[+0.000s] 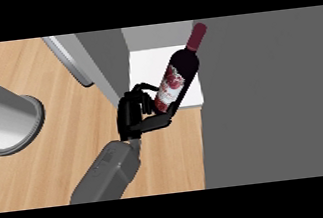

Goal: Pick up the wine, place it into the cabinet and close the cabinet

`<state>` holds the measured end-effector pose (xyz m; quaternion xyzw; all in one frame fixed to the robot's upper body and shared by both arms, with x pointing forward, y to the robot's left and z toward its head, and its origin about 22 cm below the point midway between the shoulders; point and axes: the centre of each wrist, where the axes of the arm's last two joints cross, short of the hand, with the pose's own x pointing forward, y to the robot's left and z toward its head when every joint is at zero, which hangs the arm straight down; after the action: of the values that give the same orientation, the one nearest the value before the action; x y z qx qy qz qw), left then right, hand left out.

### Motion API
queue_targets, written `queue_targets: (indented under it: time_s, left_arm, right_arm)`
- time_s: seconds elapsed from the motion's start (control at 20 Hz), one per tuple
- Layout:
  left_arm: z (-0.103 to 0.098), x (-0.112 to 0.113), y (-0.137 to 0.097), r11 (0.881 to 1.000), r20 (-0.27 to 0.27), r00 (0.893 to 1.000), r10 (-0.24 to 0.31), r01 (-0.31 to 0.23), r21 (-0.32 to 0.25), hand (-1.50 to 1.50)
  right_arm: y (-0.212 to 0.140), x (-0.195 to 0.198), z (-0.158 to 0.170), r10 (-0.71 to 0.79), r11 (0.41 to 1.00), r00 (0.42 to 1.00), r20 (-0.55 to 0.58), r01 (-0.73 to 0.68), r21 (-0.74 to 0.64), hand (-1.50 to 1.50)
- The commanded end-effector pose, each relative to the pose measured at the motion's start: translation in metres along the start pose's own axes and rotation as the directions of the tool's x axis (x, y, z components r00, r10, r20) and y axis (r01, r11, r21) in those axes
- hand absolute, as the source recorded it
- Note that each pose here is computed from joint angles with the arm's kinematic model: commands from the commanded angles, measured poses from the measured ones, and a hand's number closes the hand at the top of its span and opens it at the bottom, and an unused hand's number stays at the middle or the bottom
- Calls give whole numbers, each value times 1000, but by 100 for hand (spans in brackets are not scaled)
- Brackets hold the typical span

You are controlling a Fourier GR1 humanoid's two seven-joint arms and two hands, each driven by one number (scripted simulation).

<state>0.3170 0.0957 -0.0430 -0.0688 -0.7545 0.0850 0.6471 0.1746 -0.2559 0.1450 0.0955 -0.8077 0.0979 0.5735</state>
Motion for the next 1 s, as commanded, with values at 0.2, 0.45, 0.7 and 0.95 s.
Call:
queue_targets:
  time_s: [0.2,0.45,0.7,0.95]
  left_arm:
    - [-16,-16,20,994,-25,994,105,-105,-5,150]
    - [-20,-17,2,997,-18,997,78,-79,-3,150]
    - [-36,-5,-10,997,-39,997,73,-73,4,150]
    - [-54,6,-13,993,-25,993,118,-118,-1,150]
  right_arm:
    - [13,3,-4,-12,1000,1000,-6,12,13,-150]
    - [3,0,-4,-7,1000,1000,3,7,1,-150]
    - [20,-12,3,-11,1000,1000,-3,11,24,-150]
    - [9,-4,-11,-33,999,999,8,33,27,-150]
